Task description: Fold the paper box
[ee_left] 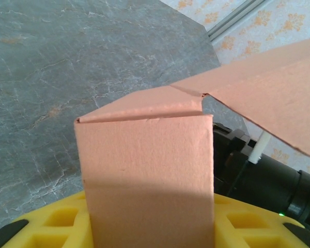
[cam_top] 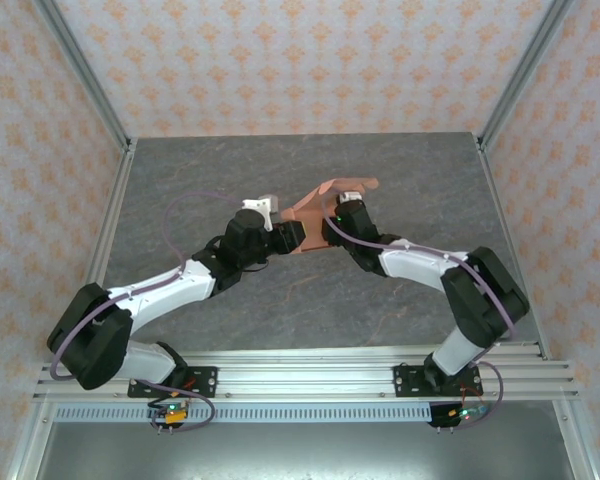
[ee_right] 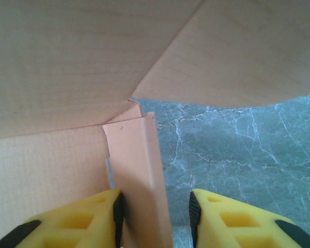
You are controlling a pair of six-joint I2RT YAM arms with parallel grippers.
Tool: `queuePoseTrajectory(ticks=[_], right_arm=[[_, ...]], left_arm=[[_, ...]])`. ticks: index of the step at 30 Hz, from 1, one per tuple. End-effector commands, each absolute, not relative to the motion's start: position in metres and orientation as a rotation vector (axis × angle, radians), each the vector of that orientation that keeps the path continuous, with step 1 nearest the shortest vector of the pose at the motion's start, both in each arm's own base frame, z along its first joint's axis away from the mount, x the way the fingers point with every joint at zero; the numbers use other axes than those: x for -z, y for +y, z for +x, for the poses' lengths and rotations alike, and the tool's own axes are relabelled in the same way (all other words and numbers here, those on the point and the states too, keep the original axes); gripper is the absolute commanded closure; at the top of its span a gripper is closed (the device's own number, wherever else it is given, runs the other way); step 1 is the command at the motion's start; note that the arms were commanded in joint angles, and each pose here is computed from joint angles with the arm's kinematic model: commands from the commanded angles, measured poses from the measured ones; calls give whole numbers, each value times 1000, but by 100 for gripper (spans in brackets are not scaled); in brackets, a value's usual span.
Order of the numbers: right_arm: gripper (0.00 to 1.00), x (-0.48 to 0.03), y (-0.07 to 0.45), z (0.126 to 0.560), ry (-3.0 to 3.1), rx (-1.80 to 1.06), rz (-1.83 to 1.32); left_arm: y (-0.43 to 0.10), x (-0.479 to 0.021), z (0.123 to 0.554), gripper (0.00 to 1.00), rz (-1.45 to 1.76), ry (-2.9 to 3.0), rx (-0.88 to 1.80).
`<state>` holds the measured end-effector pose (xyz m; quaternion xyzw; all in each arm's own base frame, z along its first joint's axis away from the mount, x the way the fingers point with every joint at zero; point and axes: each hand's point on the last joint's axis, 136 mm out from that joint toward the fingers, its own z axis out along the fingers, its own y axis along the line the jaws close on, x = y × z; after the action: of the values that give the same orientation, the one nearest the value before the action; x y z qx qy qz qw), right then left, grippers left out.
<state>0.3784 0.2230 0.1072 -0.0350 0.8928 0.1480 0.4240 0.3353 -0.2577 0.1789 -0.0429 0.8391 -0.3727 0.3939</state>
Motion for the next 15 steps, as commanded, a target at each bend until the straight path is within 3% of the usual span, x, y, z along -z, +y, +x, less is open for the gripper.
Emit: queuePoseTrajectory(ticks=[1,9,15], right_arm=[[57,-130,206,375,2188,-444,-58],[44,-160,223,354,2200,-796,-180],[49,-144,218,365,2262,-698,-170]], left_arm=[[-257,-197,332,65,-90,2076,944],[-265,-196,333,65,-75,2104,967],[-267,-200,331,65,-82,2102,998]])
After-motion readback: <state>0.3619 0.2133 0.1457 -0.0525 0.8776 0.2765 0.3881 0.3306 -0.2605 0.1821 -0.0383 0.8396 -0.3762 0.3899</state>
